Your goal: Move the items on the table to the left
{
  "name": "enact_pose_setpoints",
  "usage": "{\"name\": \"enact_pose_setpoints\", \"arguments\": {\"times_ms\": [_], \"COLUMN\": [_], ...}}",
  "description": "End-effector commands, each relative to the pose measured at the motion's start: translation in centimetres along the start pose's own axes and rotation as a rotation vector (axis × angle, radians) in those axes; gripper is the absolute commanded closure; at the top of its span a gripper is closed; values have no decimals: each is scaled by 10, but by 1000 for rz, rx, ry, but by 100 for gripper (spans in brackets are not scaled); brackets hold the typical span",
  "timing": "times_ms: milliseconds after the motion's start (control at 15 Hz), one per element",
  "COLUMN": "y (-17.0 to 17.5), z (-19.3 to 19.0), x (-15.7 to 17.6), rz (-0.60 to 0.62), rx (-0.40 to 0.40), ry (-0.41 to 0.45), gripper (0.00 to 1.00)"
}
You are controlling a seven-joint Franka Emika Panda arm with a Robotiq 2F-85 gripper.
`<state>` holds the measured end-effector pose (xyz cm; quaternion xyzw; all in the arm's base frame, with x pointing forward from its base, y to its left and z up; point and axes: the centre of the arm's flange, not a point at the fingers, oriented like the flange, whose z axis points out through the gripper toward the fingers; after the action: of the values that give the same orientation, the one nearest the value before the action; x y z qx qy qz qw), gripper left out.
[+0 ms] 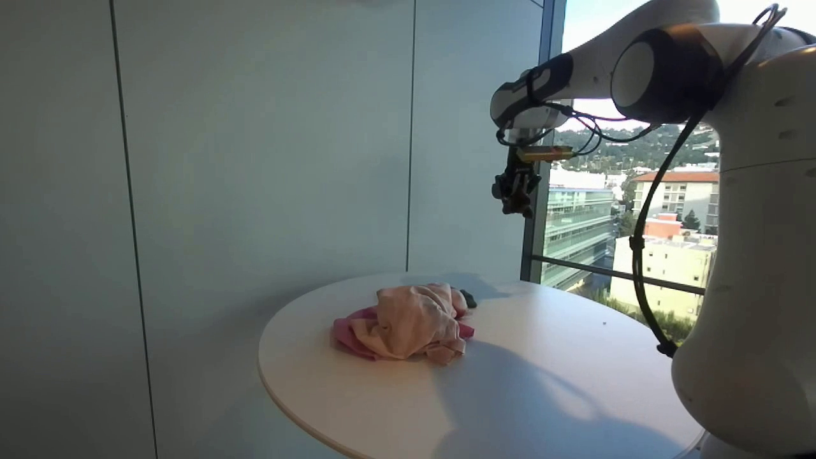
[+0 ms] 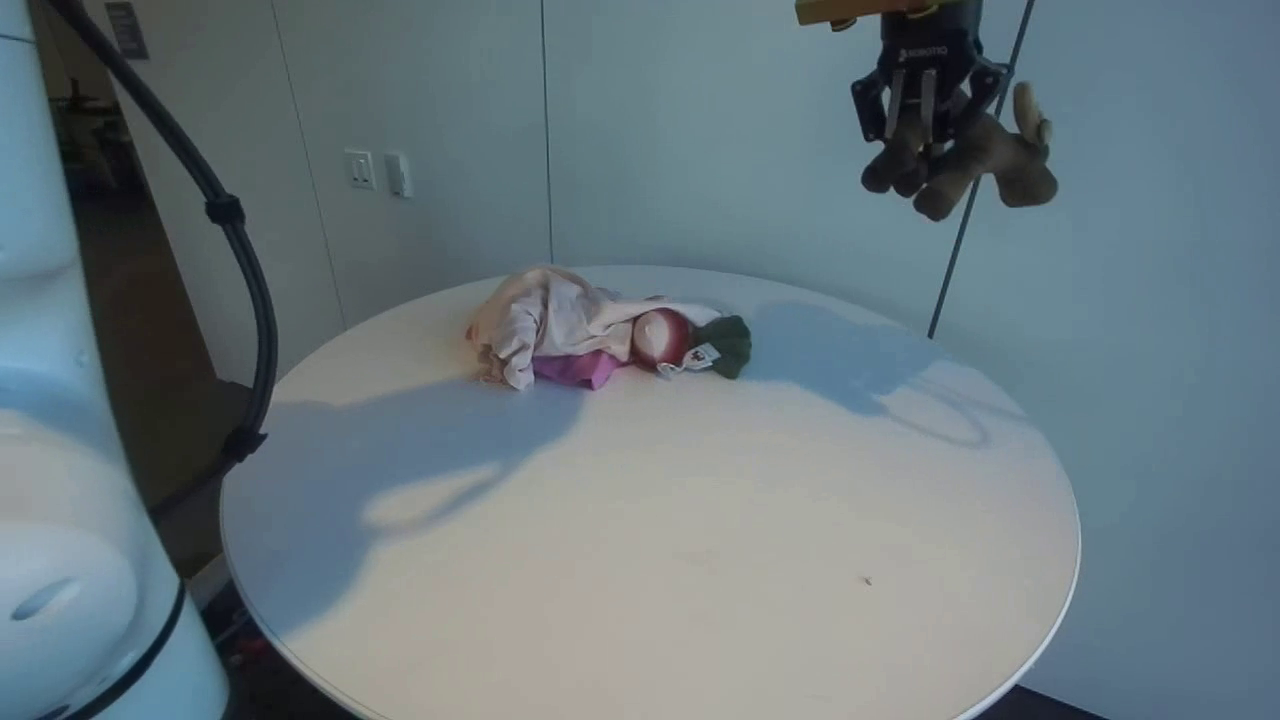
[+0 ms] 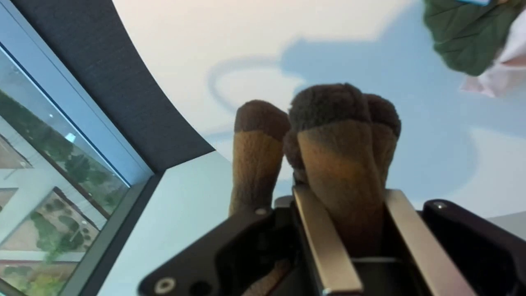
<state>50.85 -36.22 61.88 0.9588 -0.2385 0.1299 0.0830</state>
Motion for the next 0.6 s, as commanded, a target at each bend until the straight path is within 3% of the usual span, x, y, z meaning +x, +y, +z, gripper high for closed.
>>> {"name": "enact_pose_setpoints", "arguments": {"times_ms": [0, 267, 533], "y": [-88, -211, -285], "z": [-51, -68, -40], "x": [-17, -33, -38], "rz": [-188, -399, -589], "rx": [76, 166, 280], "ry": [-12, -68, -153], "gripper": [95, 95, 95]}}
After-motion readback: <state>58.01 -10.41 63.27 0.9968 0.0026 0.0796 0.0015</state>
